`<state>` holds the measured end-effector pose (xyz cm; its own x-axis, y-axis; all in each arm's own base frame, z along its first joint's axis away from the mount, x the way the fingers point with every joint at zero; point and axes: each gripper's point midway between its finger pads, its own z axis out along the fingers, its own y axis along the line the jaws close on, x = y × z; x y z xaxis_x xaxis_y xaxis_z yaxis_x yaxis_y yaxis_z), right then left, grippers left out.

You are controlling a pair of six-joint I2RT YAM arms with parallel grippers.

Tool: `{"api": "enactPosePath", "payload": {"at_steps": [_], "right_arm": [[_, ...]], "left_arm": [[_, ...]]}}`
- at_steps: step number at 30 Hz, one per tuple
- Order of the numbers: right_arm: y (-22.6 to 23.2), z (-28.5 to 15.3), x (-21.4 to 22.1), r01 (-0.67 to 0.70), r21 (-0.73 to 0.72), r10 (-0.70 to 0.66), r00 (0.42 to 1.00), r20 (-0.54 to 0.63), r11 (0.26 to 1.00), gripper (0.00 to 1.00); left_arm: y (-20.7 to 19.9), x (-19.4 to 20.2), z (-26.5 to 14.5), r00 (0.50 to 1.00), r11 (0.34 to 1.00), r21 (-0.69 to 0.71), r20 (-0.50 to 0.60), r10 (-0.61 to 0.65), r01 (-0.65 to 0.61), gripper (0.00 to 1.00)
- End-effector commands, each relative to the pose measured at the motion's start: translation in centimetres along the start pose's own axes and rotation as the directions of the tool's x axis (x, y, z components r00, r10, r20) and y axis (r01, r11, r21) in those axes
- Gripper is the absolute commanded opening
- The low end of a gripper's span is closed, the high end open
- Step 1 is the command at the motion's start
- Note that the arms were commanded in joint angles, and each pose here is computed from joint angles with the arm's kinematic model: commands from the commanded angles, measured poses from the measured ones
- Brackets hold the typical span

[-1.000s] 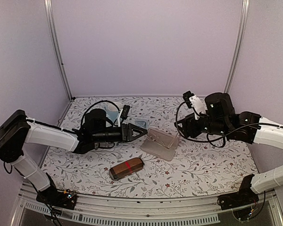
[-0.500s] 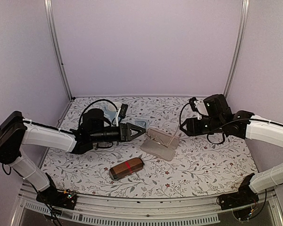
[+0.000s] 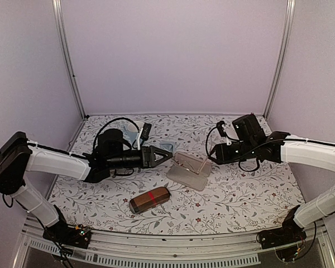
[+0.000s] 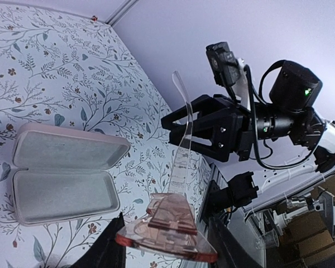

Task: Organize the sunglasses
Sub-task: Fold the left temple of the sunglasses with the sunglasses.

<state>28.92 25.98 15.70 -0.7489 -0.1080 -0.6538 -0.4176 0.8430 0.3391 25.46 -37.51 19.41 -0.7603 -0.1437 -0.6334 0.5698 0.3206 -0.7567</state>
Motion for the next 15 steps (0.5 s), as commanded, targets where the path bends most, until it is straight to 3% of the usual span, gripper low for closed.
{"api": "enactPosePath", "payload": {"at_steps": [1,15], "right_arm": [[2.6,0.3,-1.8,0.027,-0.087,-0.024,0.999,0.035,0.996,0.44],[6.6,3.0,0.8,0.135,-0.104,-0.140,0.989,-0.042,0.985,0.46]], "left_arm": [[0.2,-0.1,0.1,1.000,1.000,0.011,0.010,0.017,-0.017,0.13],[0.9,0.3,1.1,1.000,1.000,0.008,-0.013,0.011,-0.011,0.12]]}}
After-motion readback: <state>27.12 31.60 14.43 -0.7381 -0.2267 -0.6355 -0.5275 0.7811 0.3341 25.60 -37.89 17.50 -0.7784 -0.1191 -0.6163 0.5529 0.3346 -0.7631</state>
